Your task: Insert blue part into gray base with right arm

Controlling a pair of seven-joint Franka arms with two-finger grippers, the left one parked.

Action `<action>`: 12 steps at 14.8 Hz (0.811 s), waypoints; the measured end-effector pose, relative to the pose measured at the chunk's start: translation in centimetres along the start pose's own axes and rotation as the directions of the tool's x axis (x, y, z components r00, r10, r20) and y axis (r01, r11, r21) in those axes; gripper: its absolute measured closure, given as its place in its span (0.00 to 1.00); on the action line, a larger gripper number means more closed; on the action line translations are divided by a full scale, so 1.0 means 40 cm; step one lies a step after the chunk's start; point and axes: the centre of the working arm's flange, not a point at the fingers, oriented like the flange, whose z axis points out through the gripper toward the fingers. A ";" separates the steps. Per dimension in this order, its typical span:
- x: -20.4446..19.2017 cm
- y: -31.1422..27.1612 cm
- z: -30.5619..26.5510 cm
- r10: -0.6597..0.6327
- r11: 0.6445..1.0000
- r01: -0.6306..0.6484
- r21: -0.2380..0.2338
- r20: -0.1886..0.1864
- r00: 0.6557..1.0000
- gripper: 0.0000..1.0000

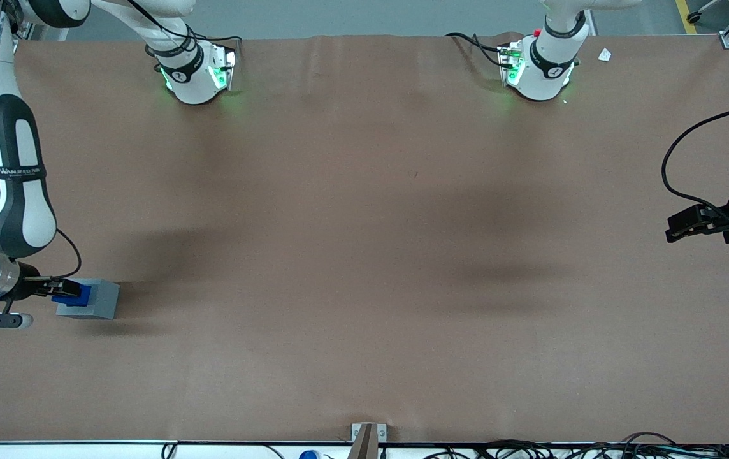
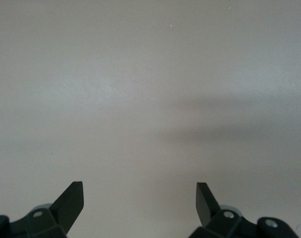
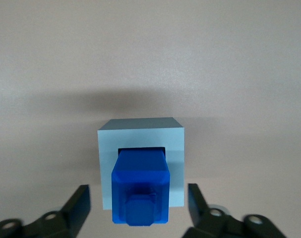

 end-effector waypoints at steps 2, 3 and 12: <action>0.005 -0.007 -0.007 -0.004 1.000 0.004 0.000 -0.006 1.000 0.00; 0.009 -0.012 -0.014 -0.007 1.000 0.007 0.001 -0.010 1.000 0.00; -0.009 -0.165 -0.250 0.082 0.996 -0.084 0.022 0.074 0.994 0.00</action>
